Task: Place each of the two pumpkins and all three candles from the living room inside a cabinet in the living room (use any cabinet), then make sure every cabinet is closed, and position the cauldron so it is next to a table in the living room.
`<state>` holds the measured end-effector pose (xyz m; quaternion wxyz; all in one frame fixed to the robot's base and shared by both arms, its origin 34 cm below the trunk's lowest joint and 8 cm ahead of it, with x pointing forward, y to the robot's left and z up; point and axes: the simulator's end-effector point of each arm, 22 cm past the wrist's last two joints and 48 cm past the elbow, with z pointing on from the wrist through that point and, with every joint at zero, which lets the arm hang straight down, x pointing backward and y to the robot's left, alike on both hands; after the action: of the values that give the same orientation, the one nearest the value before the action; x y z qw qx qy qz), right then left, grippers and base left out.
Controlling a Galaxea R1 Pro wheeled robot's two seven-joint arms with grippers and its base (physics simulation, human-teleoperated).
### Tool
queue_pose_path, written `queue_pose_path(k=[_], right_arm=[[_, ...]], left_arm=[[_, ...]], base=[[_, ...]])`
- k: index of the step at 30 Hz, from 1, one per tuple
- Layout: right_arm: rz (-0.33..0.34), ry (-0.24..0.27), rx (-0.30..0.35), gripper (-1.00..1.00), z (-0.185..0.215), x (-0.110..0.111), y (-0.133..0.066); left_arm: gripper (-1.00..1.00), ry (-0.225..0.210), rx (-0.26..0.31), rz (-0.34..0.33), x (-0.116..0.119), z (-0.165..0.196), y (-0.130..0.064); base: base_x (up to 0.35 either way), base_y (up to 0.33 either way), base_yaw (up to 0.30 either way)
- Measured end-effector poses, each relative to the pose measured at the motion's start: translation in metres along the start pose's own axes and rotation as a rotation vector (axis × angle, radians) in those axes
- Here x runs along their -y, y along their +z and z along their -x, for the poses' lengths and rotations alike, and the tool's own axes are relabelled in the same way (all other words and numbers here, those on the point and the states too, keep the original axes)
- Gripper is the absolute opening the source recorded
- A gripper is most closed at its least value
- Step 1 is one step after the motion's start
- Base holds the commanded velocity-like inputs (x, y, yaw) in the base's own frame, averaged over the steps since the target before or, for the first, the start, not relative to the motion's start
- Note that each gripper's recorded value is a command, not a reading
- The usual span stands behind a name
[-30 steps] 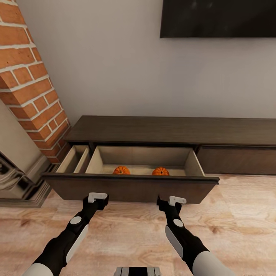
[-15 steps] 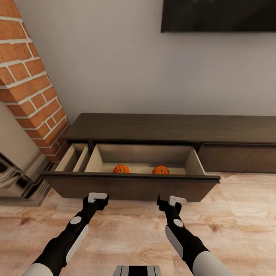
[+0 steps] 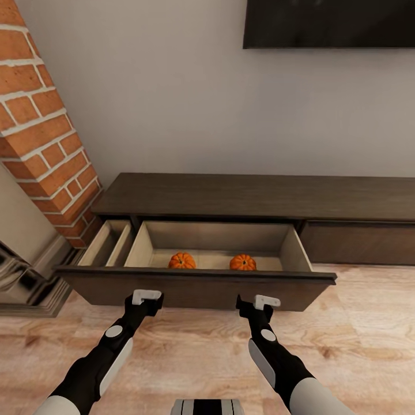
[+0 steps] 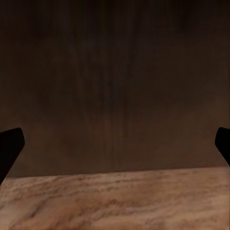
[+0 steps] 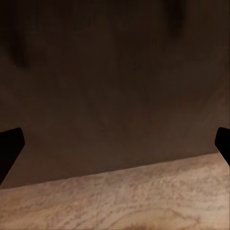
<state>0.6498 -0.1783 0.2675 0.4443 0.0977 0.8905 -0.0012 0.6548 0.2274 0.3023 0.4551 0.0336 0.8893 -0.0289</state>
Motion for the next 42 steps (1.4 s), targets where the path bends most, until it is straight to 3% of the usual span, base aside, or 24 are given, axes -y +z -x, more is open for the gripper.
queue_pose_path(k=[18, 42], right_arm=[[-0.002, 0.001, -0.001, 1.0, -0.0003, 0.0009, 0.0], [-0.003, 0.004, -0.001, 1.0, -0.0001, 0.0016, 0.0]], left_arm=[[1.0, 0.0, 0.0, 0.0, 0.0, -0.0001, 0.0], [1.0, 0.0, -0.001, 0.0, -0.0001, -0.0002, -0.0002]], base=[[0.105, 0.0, 0.0], [0.303, 0.0, 0.0]])
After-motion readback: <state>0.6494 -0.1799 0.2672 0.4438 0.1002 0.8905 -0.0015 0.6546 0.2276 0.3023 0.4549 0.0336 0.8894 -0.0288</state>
